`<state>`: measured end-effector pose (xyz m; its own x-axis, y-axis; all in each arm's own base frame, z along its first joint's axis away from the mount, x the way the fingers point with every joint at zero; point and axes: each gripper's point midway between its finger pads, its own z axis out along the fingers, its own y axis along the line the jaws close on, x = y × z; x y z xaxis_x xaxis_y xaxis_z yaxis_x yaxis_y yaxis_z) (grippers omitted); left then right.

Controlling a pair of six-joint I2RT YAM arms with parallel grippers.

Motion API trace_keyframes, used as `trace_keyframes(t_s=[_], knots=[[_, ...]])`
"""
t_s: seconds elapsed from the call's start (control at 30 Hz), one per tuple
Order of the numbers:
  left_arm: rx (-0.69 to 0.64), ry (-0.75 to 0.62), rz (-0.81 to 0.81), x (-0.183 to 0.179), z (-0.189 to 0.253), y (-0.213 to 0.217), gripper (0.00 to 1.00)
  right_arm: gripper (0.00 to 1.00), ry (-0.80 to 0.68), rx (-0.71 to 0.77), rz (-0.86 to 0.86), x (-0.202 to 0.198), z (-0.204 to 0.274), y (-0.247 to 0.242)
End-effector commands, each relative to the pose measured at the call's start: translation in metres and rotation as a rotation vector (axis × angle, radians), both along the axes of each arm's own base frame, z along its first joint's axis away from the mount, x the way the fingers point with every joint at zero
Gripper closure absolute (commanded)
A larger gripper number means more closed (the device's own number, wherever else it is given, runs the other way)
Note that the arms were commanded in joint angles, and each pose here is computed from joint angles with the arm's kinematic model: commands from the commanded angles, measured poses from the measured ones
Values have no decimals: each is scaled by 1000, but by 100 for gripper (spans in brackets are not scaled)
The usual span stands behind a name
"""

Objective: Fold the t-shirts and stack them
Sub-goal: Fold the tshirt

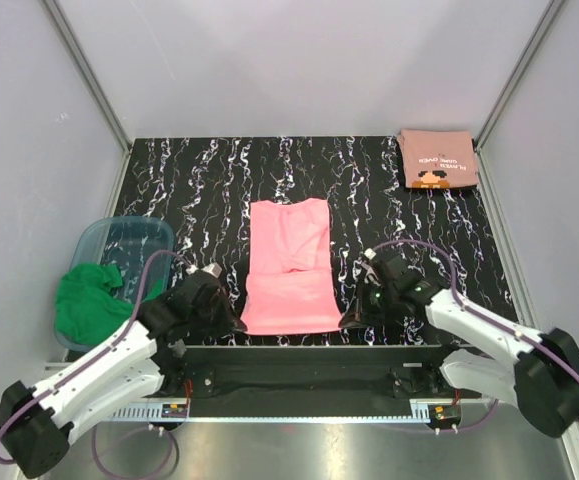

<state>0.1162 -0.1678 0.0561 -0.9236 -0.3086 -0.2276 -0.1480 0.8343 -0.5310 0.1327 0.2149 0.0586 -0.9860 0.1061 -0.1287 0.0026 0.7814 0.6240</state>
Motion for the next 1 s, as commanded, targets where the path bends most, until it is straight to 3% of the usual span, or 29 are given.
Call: trace_keyframes(t_s=[0.0, 0.2, 0.33, 0.47, 0.6, 0.8, 0.97], knots=[[26, 32, 68, -14, 3, 15, 100, 100, 15, -37, -78, -9, 4, -13], [41, 5, 2, -5, 32, 7, 100, 100, -23, -55, -90, 3, 30, -11], [73, -138, -6, 30, 95, 0, 100, 100, -132, -98, -112, 39, 69, -5], [130, -159, -21, 70, 126, -7, 100, 100, -191, -134, -106, 79, 99, 2], [175, -174, -10, 124, 140, 7, 100, 100, -217, -138, -131, 134, 117, 8], [129, -225, -66, 197, 152, -2, 100, 100, -267, -114, -125, 207, 129, 12], [67, -153, -142, 245, 127, -24, 100, 100, -252, -114, -118, 248, 121, 13]])
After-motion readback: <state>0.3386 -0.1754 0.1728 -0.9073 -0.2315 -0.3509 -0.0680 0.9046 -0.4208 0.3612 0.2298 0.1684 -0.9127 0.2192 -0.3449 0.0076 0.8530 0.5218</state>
